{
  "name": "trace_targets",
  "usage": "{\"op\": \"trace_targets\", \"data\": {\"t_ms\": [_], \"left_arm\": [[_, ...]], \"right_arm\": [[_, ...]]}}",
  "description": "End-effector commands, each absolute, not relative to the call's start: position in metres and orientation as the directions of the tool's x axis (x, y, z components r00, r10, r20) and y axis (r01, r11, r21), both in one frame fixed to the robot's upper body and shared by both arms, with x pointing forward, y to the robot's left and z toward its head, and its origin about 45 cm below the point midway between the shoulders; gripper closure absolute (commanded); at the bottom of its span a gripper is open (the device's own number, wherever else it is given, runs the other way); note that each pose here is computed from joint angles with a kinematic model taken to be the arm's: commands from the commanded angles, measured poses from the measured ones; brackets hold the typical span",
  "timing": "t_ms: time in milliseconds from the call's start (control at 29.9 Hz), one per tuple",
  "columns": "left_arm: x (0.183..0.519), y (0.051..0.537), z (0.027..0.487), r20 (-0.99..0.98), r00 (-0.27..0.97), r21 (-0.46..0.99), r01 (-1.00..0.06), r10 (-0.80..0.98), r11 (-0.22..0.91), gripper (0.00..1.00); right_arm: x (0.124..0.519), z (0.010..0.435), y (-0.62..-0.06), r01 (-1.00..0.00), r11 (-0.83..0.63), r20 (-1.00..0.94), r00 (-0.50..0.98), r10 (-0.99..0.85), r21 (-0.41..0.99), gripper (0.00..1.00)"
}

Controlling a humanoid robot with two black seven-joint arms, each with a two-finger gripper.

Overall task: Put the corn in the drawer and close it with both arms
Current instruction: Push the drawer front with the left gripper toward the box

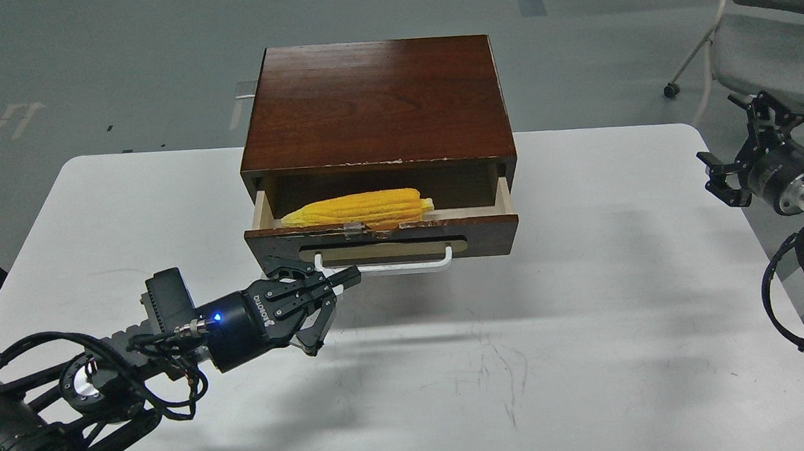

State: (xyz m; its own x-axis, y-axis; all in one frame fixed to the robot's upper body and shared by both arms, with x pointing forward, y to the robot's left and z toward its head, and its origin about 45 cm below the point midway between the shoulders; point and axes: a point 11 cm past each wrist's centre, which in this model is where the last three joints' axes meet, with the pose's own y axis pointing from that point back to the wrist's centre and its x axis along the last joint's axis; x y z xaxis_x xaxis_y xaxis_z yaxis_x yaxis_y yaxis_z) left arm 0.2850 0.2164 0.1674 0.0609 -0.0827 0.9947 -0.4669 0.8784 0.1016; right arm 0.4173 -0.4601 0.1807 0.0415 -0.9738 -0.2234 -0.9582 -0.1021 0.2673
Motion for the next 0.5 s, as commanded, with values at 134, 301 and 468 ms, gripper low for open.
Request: {"op": "trace_targets", "data": {"t_ms": [134,301,468], "left_arm": [[0.293,0.218,0.157,0.993,0.075,0.117,-0.490,-0.092,0.864,1.00],[0.294,0.206,0.156,0.995,0.073,0.098,-0.481,-0.071,0.871,1.00],[0.294,0.207,0.160,0.995,0.065,0.095,-0.476,-0.073,0.875,1.00]], "right_arm": [[0.417,0.181,-0.460,-0.958,-0.101,-0.223,0.041,-0.974,0.267,0.04],[0.417,0.180,-0.461,-0.958,-0.101,-0.223,0.040,-0.974,0.269,0.04],[0.414,0.180,-0.471,-0.959,-0.075,-0.205,0.019,-0.979,0.272,0.04]]}}
